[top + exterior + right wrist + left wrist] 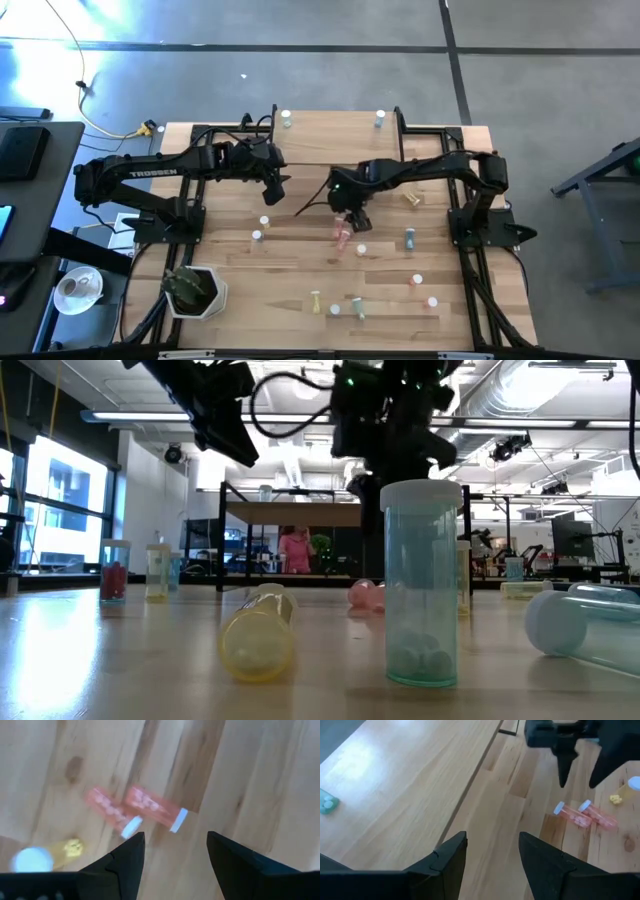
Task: Pick and place medicine bottles onto shelf by color
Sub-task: Put the yellow pill bottle on the shelf
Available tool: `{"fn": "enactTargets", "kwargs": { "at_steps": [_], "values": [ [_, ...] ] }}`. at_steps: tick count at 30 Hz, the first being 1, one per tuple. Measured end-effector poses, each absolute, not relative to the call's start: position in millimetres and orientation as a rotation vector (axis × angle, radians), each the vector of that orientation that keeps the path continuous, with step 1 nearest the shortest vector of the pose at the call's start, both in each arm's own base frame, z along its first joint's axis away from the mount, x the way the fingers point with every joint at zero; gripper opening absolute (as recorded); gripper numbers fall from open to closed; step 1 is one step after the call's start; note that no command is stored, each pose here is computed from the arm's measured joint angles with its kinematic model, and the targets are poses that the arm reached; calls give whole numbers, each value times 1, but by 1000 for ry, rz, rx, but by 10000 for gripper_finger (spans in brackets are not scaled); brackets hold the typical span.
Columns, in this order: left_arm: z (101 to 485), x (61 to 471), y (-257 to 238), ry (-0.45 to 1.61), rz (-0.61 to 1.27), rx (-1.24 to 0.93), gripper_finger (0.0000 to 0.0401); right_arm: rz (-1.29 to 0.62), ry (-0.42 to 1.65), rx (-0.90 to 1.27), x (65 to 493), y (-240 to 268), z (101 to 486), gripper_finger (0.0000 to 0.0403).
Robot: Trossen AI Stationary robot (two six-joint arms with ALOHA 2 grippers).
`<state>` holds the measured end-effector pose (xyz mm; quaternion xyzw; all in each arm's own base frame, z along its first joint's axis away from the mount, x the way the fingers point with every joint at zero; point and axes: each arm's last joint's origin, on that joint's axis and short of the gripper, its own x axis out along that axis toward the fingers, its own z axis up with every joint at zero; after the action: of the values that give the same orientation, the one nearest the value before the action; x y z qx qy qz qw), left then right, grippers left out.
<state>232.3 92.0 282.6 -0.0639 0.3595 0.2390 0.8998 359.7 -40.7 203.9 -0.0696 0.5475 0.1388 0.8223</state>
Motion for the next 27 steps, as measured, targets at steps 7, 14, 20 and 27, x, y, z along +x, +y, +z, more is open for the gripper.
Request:
{"fn": "enactTargets", "kwargs": {
  "at_steps": [7, 14, 20, 27],
  "values": [
    [283, 232, 92, 744, 496, -134, 172, 264, 1154, -160, 351, -46, 175, 206],
    [283, 232, 92, 743, 496, -134, 172, 260, 1167, -144, 348, -41, 180, 206],
    [283, 232, 92, 744, 496, -134, 172, 242, 1184, -107, 332, -31, 205, 206],
    [283, 232, 92, 743, 496, -134, 172, 267, 1160, -89, 312, -4, 237, 206]
  ]
}}
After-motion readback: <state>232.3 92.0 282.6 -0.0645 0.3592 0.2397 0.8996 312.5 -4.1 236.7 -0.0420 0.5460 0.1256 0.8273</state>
